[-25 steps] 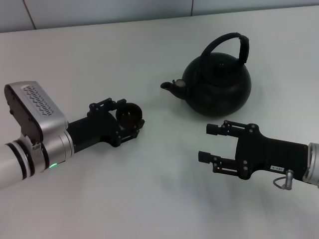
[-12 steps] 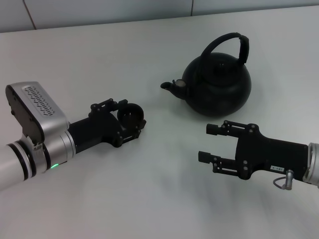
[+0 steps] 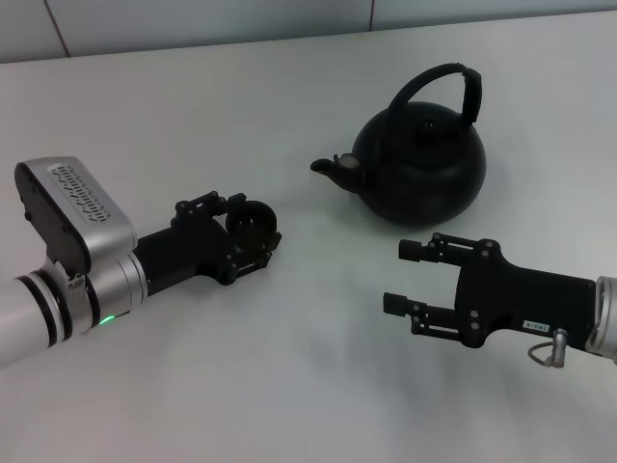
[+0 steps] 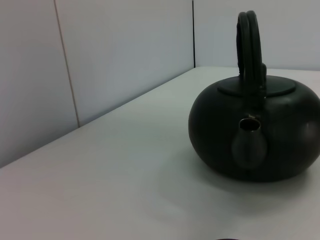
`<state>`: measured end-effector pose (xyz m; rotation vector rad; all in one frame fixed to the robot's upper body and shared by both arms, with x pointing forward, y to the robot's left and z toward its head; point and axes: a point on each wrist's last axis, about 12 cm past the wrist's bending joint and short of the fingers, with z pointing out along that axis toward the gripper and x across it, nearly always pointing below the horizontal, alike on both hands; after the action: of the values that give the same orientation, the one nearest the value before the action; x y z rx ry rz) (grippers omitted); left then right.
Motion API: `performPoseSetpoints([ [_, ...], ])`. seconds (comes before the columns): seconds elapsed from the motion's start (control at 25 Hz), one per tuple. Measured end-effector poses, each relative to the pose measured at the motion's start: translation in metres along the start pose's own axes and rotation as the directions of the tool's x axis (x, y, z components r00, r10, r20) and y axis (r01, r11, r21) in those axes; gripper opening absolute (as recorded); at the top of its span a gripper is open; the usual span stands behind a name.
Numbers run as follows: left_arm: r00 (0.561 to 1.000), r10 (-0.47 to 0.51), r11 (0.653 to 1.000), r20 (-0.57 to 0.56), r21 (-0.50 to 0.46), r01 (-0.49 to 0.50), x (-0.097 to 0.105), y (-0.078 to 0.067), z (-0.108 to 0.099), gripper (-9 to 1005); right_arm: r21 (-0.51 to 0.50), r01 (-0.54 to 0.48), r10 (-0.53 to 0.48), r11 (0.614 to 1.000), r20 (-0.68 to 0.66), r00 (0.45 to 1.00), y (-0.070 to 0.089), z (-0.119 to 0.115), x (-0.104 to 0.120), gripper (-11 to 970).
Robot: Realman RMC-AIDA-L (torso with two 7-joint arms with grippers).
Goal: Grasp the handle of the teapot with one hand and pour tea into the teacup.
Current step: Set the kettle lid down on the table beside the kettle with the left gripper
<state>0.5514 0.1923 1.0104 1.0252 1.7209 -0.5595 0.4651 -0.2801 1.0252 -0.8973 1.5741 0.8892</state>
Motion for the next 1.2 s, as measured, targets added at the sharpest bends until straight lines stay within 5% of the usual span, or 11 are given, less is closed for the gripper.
performPoseSetpoints([
  [0.28, 1.0, -0.008, 1.0, 0.001, -0.004, 0.008, -0.001, 0.0, 0.001, 731, 0.001, 0.002, -0.002, 1.0, 0.0, 1.0, -0.001, 0.001, 0.0, 686],
  [0.48, 1.0, -0.009, 1.0, 0.002, -0.003, 0.009, -0.001, 0.0, 0.002, 851, 0.002, 0.001, -0.001, 1.0, 0.0, 1.0, -0.001, 0.001, 0.0, 686],
  [0.96, 1.0, -0.012, 1.0, 0.019, 0.001, 0.012, -0.003, -0.001, 0.001, 850, 0.002, 0.001, -0.001, 1.0, -0.001, 1.0, -0.001, 0.001, 0.0, 685],
  [1.2, 0.994, -0.029, 1.0, 0.104, 0.016, 0.027, -0.001, -0.002, -0.016, 850, 0.007, -0.001, 0.001, 1.0, -0.004, 1.0, 0.0, 0.0, 0.001, 685],
])
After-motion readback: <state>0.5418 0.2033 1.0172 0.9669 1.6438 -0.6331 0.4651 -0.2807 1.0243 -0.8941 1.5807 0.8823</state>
